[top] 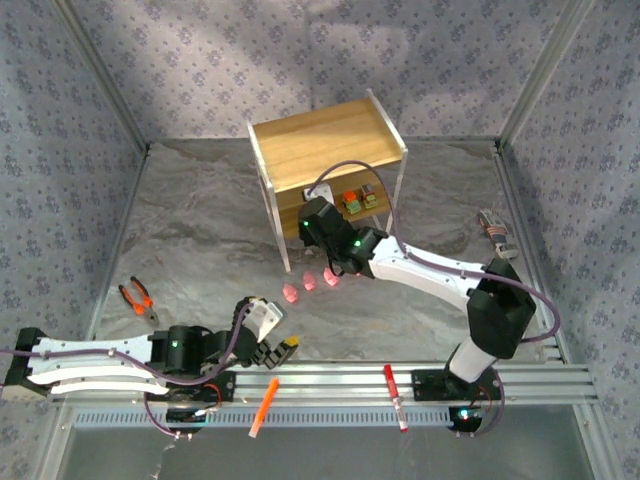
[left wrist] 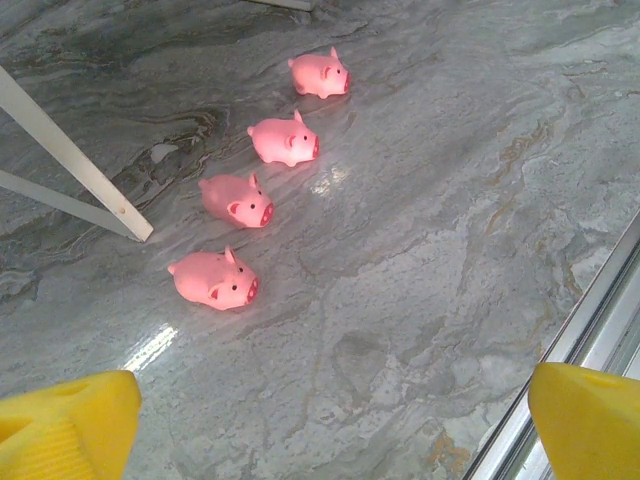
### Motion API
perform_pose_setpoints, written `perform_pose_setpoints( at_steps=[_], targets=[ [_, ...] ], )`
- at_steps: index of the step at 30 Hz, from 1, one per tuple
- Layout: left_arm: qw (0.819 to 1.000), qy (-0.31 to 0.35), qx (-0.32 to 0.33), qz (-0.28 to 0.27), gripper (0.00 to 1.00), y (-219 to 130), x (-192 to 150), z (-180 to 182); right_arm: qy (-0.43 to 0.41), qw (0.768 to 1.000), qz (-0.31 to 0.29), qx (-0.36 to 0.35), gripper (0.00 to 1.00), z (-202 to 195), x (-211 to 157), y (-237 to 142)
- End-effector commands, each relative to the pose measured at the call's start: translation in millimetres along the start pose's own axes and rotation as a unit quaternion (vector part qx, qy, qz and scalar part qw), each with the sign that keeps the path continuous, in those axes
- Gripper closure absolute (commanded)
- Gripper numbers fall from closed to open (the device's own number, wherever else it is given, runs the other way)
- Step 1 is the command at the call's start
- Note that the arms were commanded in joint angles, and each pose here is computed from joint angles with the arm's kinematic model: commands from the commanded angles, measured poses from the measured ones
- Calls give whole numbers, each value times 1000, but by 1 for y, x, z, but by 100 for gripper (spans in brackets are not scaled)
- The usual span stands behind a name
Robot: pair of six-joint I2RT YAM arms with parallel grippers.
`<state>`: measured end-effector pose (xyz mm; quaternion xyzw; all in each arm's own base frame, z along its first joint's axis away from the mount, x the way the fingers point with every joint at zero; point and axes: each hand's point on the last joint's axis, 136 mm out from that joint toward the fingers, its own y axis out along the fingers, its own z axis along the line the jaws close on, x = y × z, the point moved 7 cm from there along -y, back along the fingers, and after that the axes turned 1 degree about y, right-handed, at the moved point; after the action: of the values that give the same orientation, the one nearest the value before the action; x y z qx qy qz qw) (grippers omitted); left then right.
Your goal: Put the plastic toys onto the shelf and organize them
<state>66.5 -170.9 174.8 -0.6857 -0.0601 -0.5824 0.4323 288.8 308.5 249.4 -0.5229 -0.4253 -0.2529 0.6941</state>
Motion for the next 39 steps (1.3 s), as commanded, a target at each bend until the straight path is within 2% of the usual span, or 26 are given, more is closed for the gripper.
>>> perform_pose_setpoints(
  at_steps=[1, 22, 39],
  targets=[
    [1000, 0, 8, -7, 1, -1, 0, 2, 2, 1000, 1, 0, 79, 2, 6, 4],
    [1000, -2, 11, -8, 1, -2, 0, 3, -4, 1000, 13, -1, 78, 0, 3, 22],
    [1000, -1, 11, -7, 1, -1, 0, 2, -21, 1000, 18, -7, 69, 1, 1, 25]
  ],
)
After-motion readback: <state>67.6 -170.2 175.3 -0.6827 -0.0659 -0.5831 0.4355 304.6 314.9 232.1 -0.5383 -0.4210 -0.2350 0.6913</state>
